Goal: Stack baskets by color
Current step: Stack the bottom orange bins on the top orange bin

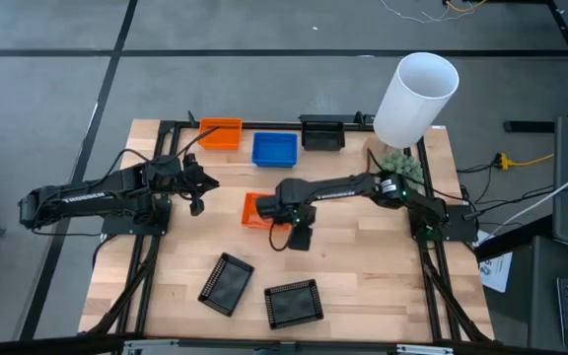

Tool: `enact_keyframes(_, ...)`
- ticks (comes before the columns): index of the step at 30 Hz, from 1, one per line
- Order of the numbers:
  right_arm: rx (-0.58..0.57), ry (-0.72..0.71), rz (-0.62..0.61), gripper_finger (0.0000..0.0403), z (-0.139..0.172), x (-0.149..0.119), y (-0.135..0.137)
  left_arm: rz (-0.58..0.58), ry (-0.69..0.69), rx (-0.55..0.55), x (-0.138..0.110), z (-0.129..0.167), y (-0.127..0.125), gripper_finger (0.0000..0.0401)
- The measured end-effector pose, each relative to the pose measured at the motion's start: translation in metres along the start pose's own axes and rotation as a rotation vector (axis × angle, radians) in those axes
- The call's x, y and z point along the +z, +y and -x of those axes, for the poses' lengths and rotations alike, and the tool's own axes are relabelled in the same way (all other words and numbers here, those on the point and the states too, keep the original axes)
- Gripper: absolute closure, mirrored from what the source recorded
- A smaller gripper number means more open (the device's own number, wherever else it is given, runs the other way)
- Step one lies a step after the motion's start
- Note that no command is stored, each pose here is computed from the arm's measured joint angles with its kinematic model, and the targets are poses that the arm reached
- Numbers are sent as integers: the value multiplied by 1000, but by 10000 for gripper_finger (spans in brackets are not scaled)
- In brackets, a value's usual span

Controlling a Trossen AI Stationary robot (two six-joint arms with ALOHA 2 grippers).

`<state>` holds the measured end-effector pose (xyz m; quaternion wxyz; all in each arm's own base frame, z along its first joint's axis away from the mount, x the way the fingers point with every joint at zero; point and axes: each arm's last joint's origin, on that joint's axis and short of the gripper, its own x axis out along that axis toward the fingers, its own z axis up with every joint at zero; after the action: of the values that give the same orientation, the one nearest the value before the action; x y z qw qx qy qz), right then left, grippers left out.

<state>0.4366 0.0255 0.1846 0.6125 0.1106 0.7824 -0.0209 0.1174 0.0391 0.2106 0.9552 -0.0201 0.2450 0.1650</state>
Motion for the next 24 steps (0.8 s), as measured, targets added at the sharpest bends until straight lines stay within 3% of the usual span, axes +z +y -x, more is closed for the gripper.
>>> enact_keyframes(4, 70, -87, 4, 252, -17, 13, 1, 0, -1, 0, 0, 0, 0, 371)
enact_keyframes(7, 111, -240, -9, 252, -12, 28, -3, 0, -4, 0, 0, 0, 0, 371)
enact_keyframes(14, -160, -681, -173, 252, 26, 64, -45, 2, -15, 1, 1, 0, 0, 371)
enact_keyframes(17, -223, -833, -214, 252, 43, 75, -64, 2, -15, 0, 1, 0, 0, 371)
enact_keyframes(20, -210, -838, -215, 252, 57, 73, -77, 5, -15, 0, 1, 0, 0, 371)
enact_keyframes(24, -218, -648, -194, 252, 72, 51, -77, 53, -15, -2, 1, 0, 0, 371)
